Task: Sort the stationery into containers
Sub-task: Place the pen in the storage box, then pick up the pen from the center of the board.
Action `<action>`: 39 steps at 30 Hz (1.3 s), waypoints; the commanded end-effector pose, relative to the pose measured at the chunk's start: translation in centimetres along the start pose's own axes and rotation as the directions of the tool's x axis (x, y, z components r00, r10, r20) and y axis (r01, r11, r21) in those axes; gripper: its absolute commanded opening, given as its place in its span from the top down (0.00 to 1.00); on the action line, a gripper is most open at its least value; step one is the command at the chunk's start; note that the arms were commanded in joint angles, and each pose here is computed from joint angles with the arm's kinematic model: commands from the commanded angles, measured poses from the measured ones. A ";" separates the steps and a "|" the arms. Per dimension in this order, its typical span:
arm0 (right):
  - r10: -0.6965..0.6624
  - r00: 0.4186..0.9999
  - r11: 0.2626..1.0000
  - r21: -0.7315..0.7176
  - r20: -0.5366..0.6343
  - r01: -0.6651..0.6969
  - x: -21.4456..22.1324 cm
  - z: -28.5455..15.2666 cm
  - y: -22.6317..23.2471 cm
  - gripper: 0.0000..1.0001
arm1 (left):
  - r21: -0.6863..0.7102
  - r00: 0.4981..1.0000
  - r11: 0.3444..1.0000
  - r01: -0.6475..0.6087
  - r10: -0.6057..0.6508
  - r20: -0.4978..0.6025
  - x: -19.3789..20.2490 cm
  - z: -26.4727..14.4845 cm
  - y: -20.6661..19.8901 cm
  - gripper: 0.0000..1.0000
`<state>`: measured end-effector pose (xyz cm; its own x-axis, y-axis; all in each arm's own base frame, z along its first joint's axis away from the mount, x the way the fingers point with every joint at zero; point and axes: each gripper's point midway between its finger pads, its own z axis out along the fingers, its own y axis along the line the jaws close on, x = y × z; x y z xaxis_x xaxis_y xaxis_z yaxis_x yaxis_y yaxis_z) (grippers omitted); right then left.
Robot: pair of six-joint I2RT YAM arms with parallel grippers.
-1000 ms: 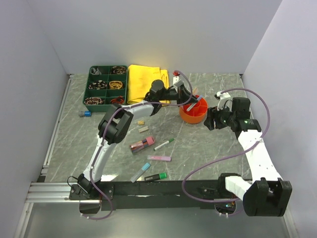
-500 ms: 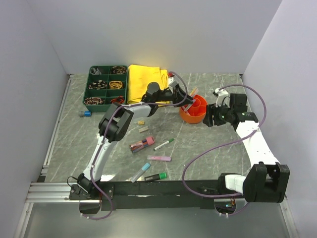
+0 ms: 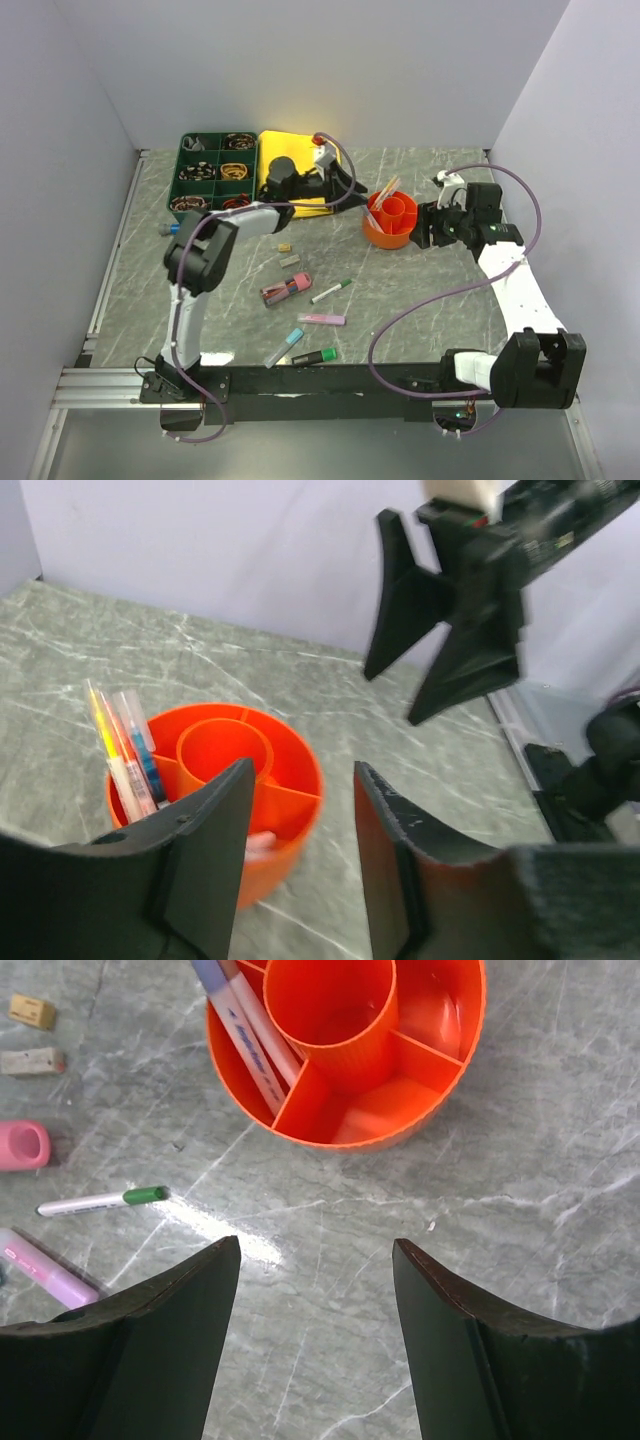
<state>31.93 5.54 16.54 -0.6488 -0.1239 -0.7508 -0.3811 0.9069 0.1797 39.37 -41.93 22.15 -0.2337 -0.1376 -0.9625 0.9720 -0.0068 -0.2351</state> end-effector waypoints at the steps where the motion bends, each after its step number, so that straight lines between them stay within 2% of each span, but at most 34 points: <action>1: -0.021 0.995 1.000 -0.007 0.096 0.021 -1.9 -1.2 0.6 0.30 | 0.004 0.997 0.998 -0.070 0.070 -0.032 -4.2 -2.7 -3.5 0.49; 2: -0.022 0.995 1.000 -0.006 0.099 0.023 -1.8 -1.3 0.7 0.29 | -0.007 0.994 0.997 -0.081 0.080 -0.068 -3.2 -3.5 -3.5 0.48; 3: -0.029 0.994 1.000 -0.005 0.110 0.030 -2.0 -1.5 0.8 0.30 | -0.013 0.991 0.994 -0.106 0.104 -0.089 -3.9 -4.1 -4.1 0.48; 4: -0.031 0.993 1.000 -0.002 0.110 0.031 -1.9 -1.5 0.8 0.30 | -0.079 0.977 0.996 0.027 -0.043 -0.210 -0.5 -5.3 -4.0 0.48; 5: -0.035 0.993 0.999 -0.005 0.110 0.036 -1.8 -1.6 0.9 0.29 | -0.064 0.956 0.991 -0.117 0.095 -0.277 -0.2 -5.8 -3.5 0.48; 6: -0.041 0.993 0.999 -0.005 0.113 0.042 -1.8 -1.8 1.0 0.30 | -0.060 0.932 0.991 -0.119 0.091 -0.350 1.1 -6.3 -4.5 0.48; 7: -0.047 0.993 0.999 -0.009 0.113 0.048 -1.7 -1.9 1.1 0.29 | -0.123 0.884 0.989 -0.081 0.014 -0.468 4.0 -7.9 -4.8 0.49; 8: -0.046 0.993 0.999 -0.012 0.106 0.048 -1.4 -2.0 1.2 0.29 | -0.106 0.845 0.985 -0.136 0.059 -0.532 5.6 -8.7 -5.1 0.50; 10: -0.055 0.993 0.998 -0.010 0.108 0.056 -1.2 -2.3 1.4 0.29 | -0.120 0.786 0.982 -0.147 0.043 -0.617 7.7 -9.5 -6.6 0.50; 11: -0.055 0.992 0.998 -0.008 0.111 0.056 -1.1 -2.4 1.4 0.29 | -0.185 0.750 0.969 -0.167 0.003 -0.662 9.1 -10.5 -6.3 0.50; 13: -0.050 0.992 0.999 -0.007 0.115 0.051 -0.7 -2.6 1.5 0.30 | -0.217 0.715 0.965 -0.149 -0.047 -0.698 10.9 -10.1 -7.4 0.50; 14: -0.049 0.992 0.999 -0.008 0.117 0.050 -0.7 -2.6 1.6 0.30 | -0.274 0.680 0.951 -0.145 -0.106 -0.726 12.1 -10.6 -7.1 0.50; 17: -0.033 0.992 0.999 -0.020 0.120 0.035 -0.6 -3.0 2.1 0.30 | -0.285 0.593 0.942 -0.178 -0.128 -0.795 15.3 -9.9 -7.9 0.48; 20: -0.037 0.992 0.999 -0.021 0.121 0.040 -0.6 -3.3 2.2 0.30 | -0.248 0.551 0.949 -0.193 -0.105 -0.828 17.4 -8.5 -8.8 0.48; 22: -0.042 0.992 0.999 -0.023 0.121 0.045 -0.5 -3.4 2.3 0.30 | -0.267 0.555 0.944 -0.196 -0.118 -0.824 17.4 -7.7 -8.3 0.48; 27: -0.043 0.990 0.999 -0.014 0.132 0.045 -0.2 -3.7 2.4 0.30 | -0.301 0.524 0.925 -0.233 -0.141 -0.840 18.8 -7.3 -6.9 0.49; 34: -0.035 0.992 0.999 -0.013 0.125 0.036 1.8 -3.9 2.8 0.30 | -0.282 0.486 0.930 -0.236 -0.139 -0.863 20.6 -7.3 -7.1 0.51; 36: -0.033 0.992 0.999 -0.011 0.124 0.035 2.1 -3.9 2.8 0.30 | -0.270 0.475 0.933 -0.236 -0.131 -0.870 21.1 -7.2 -7.7 0.53; 39: -0.039 0.991 0.999 -0.010 0.130 0.040 2.1 -3.8 2.8 0.30 | -0.250 0.450 0.936 -0.249 -0.116 -0.886 21.8 -7.3 -8.6 0.60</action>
<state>26.78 6.36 17.27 -0.5701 -0.1151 -0.8135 -0.4150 0.8949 0.1642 26.89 -36.87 2.40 -0.2693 0.8005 -0.5354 0.9537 0.2990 -0.0327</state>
